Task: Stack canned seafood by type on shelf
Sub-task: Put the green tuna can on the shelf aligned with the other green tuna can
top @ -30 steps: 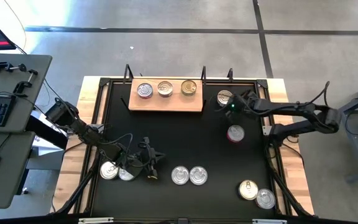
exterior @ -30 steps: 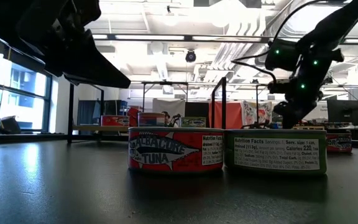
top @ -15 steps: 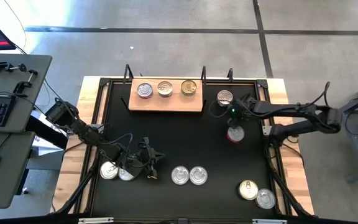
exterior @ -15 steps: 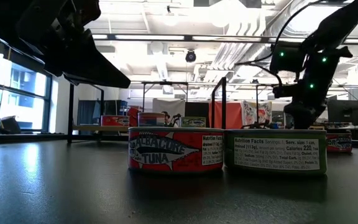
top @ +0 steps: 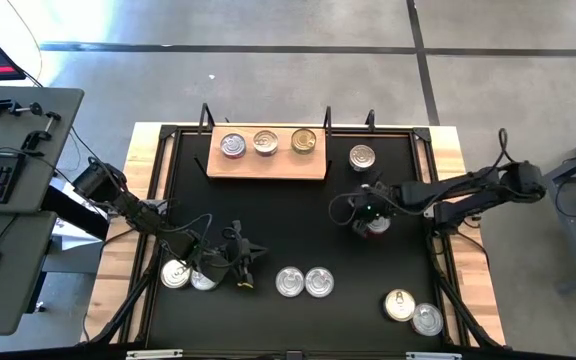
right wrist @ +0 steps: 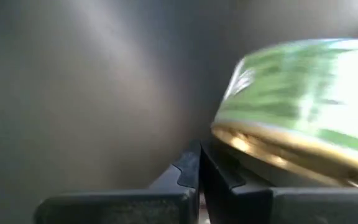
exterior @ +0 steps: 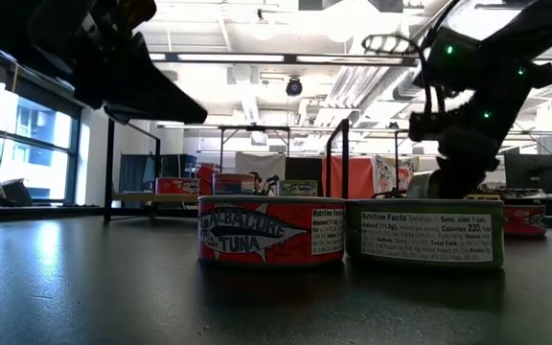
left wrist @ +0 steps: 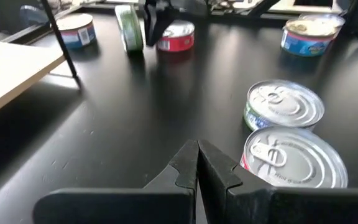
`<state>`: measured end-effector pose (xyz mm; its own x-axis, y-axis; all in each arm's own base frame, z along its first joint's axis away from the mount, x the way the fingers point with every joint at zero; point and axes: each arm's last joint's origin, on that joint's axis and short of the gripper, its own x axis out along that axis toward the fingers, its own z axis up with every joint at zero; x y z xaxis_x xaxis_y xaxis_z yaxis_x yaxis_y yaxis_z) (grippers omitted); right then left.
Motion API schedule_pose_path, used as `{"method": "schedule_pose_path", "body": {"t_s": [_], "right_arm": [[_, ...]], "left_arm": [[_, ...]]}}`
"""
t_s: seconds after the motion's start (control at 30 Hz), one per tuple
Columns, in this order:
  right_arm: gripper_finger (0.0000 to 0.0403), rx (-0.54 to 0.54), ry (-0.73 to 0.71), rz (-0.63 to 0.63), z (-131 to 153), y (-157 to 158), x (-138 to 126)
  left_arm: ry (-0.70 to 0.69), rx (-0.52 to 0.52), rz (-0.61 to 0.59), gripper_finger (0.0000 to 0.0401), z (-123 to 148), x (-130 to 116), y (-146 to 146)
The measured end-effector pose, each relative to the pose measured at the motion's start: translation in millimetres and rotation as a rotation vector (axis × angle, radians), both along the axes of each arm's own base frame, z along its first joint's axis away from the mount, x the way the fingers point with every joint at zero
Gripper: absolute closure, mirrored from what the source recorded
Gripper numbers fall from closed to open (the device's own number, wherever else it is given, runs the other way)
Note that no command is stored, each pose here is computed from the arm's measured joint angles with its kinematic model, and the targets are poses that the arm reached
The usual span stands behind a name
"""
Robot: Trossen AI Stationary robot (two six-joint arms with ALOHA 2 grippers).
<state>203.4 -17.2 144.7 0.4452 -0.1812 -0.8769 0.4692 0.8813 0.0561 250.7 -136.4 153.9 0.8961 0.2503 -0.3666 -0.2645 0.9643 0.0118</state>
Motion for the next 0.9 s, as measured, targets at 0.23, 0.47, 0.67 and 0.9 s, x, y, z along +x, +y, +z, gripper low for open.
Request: {"method": "schedule_pose_path", "body": {"t_s": [0.23,0.47,0.67,0.9], "right_arm": [[0.0401,-0.064,-0.13,0.227,6,28,14],[0.04,0.021,-0.331,0.418,19,51,26],[0.0382,0.035,-0.507,0.513,33,67,33],[0.0269,0.185,-0.914,0.785,65,98,42]], "left_arm": [[-0.017,0.018,-0.014,0.0401,3,1,-1],[-0.02,0.017,-0.015,0.0401,3,1,-1],[-0.02,0.017,-0.015,0.0401,3,1,-1],[-0.019,0.015,0.01,0.0397,3,5,5]]}}
